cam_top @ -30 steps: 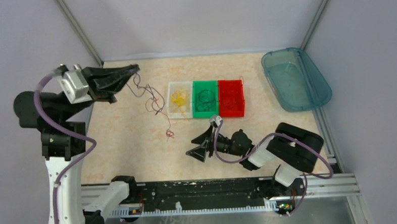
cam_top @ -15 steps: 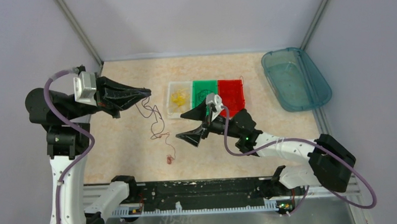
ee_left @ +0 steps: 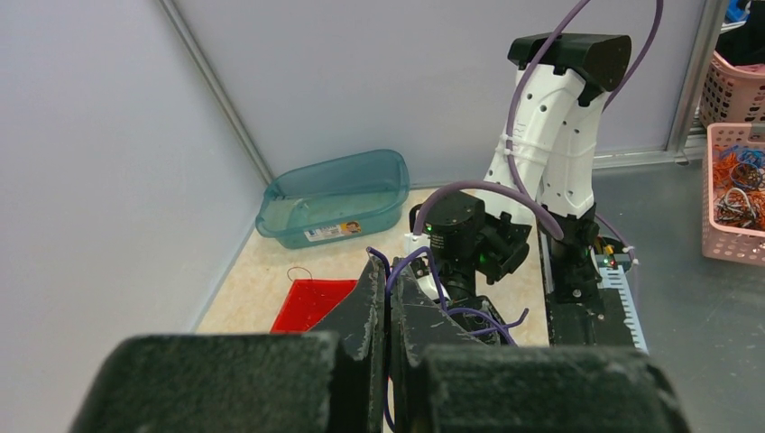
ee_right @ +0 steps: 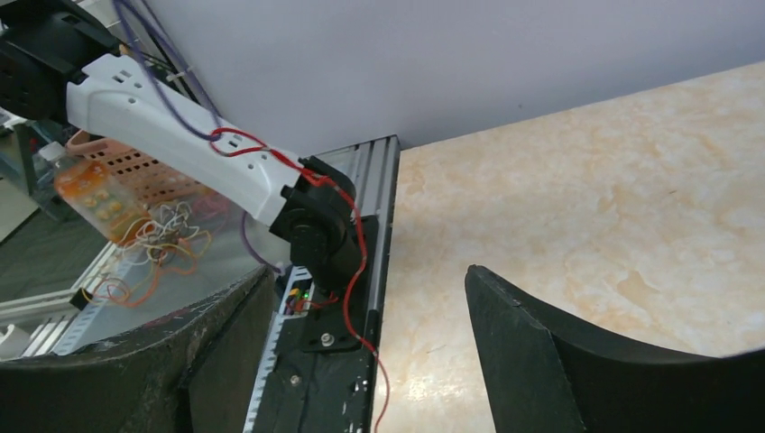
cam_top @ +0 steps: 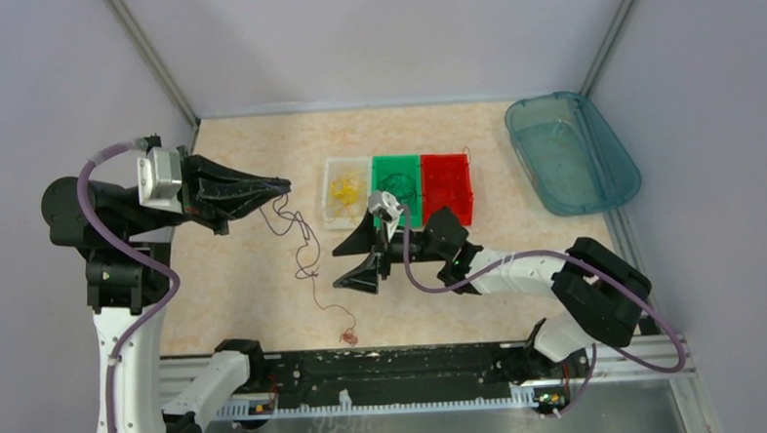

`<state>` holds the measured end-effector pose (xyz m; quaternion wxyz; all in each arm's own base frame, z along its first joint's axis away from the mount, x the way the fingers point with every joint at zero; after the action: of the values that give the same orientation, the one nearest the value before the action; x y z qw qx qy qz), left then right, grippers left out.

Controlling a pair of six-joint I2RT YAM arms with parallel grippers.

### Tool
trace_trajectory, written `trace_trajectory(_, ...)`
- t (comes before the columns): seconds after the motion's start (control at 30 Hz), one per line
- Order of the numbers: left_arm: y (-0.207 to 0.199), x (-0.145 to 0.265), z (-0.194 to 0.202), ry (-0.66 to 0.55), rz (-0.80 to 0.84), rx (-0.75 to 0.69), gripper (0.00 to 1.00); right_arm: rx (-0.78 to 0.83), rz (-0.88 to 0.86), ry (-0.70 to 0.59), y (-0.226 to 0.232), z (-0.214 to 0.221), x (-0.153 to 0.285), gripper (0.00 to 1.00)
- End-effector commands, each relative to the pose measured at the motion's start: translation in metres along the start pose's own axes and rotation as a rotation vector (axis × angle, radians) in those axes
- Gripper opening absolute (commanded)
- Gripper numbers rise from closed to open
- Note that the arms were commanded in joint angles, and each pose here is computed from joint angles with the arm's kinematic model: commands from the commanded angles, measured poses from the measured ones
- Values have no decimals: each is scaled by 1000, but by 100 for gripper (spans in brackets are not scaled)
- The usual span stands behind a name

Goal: Untangle the cables
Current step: Untie the cable.

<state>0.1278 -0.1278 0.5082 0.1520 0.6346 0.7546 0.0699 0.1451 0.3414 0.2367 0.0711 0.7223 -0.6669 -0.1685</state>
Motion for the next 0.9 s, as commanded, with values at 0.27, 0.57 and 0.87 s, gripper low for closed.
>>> trace_trajectory(0.27, -2, 0, -16, -13, 3, -62, 0, 0, -113, -126, 11, -18, -37, 69)
trace_trajectory(0.57, -4, 0, -23, -22, 5, -66, 0, -44, -156, -201, -1, -20, -62, 67)
trace_trajectory(0.87, -5, 0, -29, -32, 2, -81, 0, -59, -206, -211, 1, -20, -68, 1)
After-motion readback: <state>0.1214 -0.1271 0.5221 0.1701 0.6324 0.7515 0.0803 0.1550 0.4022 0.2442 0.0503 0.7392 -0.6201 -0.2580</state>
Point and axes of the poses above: each gripper's point midway between its finger pads, its own x axis back along the fingers, its own y axis along the line the jaws close on, z = x × y, the point moved 6 cm from there along x, back along the fingers, and after that the axes turned 2 degrees about -x, right-handed, at the moved point
